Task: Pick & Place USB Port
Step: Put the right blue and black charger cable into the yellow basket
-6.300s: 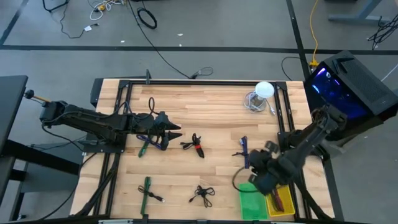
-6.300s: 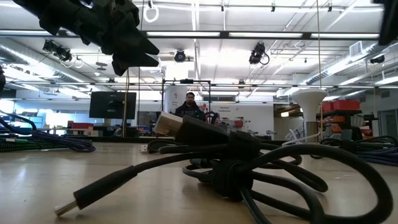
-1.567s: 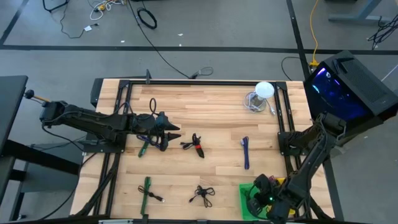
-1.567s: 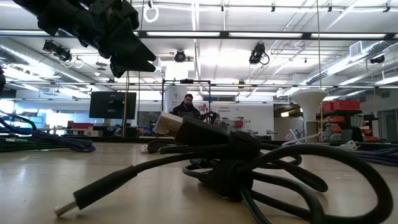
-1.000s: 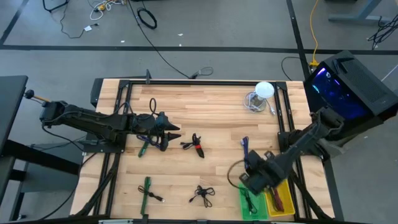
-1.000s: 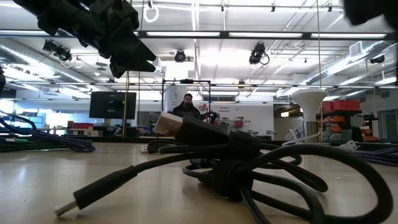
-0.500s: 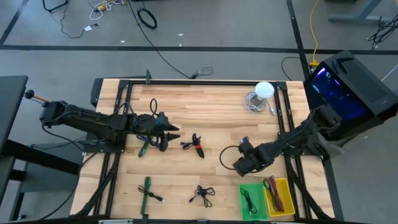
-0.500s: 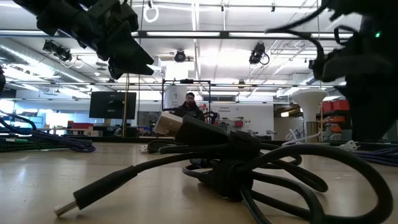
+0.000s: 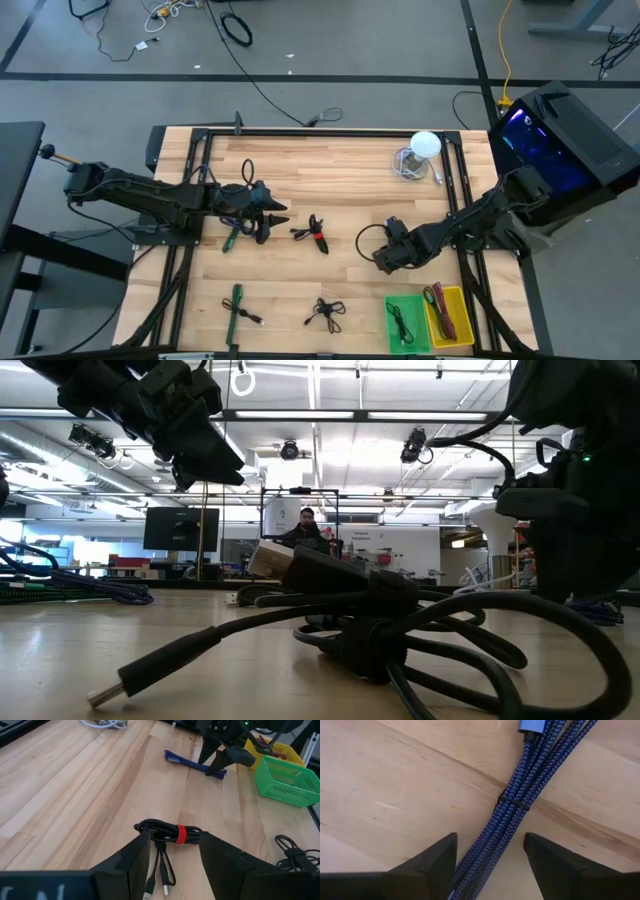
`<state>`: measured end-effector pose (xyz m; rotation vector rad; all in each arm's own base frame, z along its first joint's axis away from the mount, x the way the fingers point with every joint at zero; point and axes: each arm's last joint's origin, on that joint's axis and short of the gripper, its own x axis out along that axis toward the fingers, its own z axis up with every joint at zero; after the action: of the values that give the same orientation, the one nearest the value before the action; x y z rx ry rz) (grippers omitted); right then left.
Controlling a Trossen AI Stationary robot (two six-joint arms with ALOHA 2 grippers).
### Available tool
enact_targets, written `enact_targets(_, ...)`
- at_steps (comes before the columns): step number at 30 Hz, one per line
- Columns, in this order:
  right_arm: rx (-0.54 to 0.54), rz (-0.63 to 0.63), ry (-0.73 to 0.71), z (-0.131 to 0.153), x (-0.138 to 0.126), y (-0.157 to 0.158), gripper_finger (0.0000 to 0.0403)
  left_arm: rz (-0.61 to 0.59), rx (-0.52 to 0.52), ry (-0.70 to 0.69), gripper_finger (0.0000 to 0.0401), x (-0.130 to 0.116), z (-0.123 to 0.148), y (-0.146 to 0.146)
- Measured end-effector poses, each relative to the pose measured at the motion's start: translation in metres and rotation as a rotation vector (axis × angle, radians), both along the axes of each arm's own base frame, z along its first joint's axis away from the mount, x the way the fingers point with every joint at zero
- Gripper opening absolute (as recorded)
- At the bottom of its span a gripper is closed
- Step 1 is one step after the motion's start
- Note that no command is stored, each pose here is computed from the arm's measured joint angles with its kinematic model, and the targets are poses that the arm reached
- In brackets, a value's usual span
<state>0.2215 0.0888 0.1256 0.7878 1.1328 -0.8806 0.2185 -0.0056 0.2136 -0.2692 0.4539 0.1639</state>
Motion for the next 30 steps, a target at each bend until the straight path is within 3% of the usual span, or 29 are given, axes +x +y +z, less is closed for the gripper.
enact_targets(4, 0.009, -0.001, 0.026, -0.002, -0.002, -0.003, 0.0188, 0.001, 0.003, 0.0, 0.0177, 0.0, 0.0, 0.0)
enact_targets(10, -0.002, 0.008, 0.065, -0.004, -0.007, -0.006, 0.0025, -0.005, 0.014, 0.001, 0.0177, 0.0, 0.0, 0.0)
enact_targets(17, 0.037, 0.085, 0.071, 0.013, -0.001, -0.002, 0.0008, -0.005, 0.014, 0.001, 0.0177, 0.0, 0.0, 0.0)
enact_targets(22, 0.051, 0.119, 0.037, 0.054, 0.005, 0.004, 0.0005, -0.004, 0.014, 0.0, 0.0177, 0.0, 0.0, 0.0)
enact_targets(30, 0.037, 0.136, 0.024, 0.116, -0.008, 0.035, 0.0004, -0.001, 0.008, 0.0, 0.0177, 0.0, 0.0, 0.0)
